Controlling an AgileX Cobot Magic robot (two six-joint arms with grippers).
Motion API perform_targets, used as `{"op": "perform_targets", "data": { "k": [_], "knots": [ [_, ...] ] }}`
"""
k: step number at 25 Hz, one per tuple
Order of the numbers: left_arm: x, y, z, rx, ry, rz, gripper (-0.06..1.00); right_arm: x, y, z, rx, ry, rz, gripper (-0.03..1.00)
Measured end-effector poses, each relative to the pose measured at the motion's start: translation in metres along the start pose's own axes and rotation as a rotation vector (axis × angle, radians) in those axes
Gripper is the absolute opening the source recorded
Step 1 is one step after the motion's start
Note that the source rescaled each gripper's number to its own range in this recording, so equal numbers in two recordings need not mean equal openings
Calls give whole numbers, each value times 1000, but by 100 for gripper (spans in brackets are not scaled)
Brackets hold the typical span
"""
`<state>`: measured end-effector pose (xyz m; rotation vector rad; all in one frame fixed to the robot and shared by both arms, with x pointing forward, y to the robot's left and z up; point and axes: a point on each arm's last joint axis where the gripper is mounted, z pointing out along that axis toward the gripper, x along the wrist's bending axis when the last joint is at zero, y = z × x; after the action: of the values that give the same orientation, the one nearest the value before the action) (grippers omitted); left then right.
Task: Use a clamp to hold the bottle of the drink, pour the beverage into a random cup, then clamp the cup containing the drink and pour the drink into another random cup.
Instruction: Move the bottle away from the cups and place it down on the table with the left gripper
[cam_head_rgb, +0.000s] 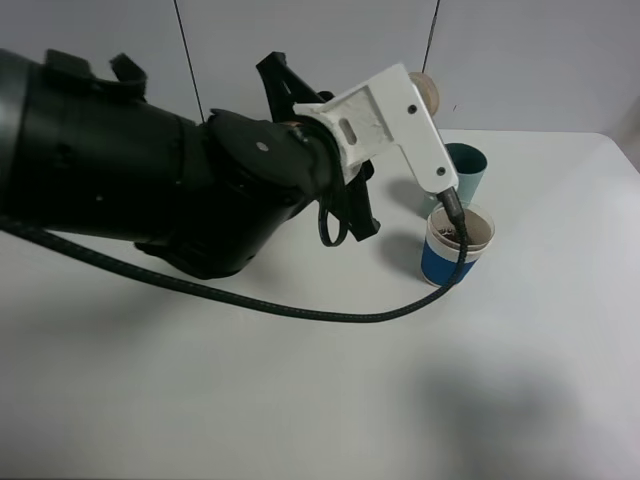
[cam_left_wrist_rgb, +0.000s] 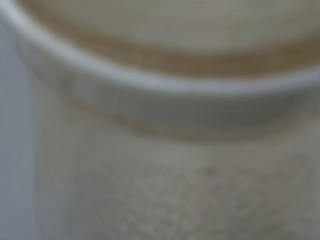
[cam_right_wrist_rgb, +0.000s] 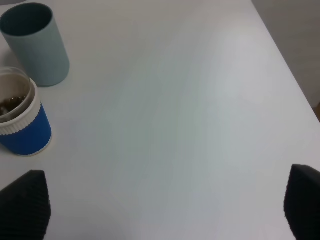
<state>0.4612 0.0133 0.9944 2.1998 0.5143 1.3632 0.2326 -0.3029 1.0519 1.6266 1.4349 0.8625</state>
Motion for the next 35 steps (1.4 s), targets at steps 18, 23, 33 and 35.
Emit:
{"op": "perform_targets", "data": {
  "k": [18, 23, 33, 35],
  "knots": [
    [54, -105, -58, -28, 40, -731, 2, 0, 0, 0, 0, 0, 0, 80],
    [63, -136, -60, -71, 11, -953, 2, 0, 0, 0, 0, 0, 0, 80],
    [66, -179, -57, -75, -83, -956, 2, 0, 0, 0, 0, 0, 0, 80],
    [66, -186, -57, -45, -108, -923, 2, 0, 0, 0, 0, 0, 0, 80]
  ]
}}
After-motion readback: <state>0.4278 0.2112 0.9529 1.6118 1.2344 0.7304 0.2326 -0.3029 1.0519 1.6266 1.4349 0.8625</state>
